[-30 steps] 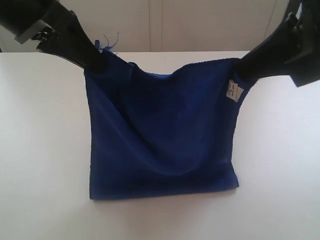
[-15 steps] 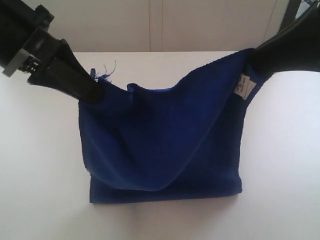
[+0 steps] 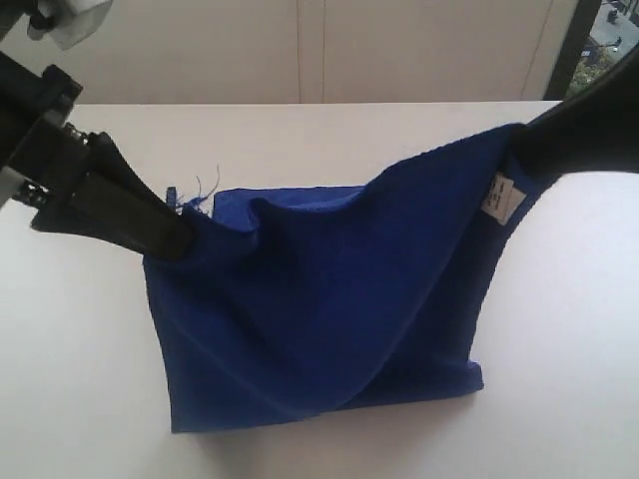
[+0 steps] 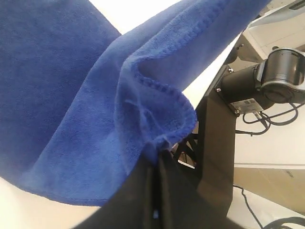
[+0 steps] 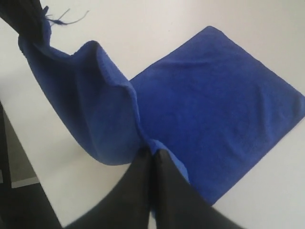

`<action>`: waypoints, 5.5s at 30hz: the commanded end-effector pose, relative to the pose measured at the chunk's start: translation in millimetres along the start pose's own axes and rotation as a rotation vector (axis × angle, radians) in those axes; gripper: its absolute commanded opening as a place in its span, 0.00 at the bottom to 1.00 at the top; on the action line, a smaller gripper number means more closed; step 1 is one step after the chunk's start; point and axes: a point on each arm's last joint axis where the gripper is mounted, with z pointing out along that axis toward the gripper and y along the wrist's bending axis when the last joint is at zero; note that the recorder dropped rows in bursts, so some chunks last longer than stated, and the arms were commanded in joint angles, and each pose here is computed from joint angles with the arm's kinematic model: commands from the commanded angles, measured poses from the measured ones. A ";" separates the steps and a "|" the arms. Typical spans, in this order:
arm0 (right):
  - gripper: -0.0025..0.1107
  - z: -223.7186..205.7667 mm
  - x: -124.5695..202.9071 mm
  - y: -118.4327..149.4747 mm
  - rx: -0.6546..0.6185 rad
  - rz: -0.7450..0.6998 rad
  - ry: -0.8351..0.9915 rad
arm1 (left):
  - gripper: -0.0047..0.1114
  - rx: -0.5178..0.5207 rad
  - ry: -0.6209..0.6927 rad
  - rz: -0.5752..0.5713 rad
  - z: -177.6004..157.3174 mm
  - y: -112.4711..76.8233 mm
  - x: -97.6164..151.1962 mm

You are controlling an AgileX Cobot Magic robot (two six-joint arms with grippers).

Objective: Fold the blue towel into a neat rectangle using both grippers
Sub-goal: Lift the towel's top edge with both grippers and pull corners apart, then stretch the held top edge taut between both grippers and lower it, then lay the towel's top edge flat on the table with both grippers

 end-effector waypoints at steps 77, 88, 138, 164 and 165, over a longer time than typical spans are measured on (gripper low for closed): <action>0.02 137.5 1.0 -132.0 0.342 0.075 0.005 | 0.04 -0.533 -0.375 -0.022 55.5 119.7 -43.4; 0.02 167.6 -7.2 -160.5 0.365 0.087 0.009 | 0.04 -0.571 -0.403 -0.036 67.9 146.5 -69.5; 0.02 285.9 46.5 -235.4 0.512 0.144 0.068 | 0.04 -0.771 -0.390 -0.158 147.4 282.0 -80.3; 0.02 284.3 43.8 -238.3 0.547 0.134 0.039 | 0.04 -0.764 -0.422 -0.156 162.2 282.5 -91.7; 0.02 284.3 43.8 -238.3 0.547 0.134 0.039 | 0.04 -0.764 -0.418 -0.160 163.7 283.7 -90.6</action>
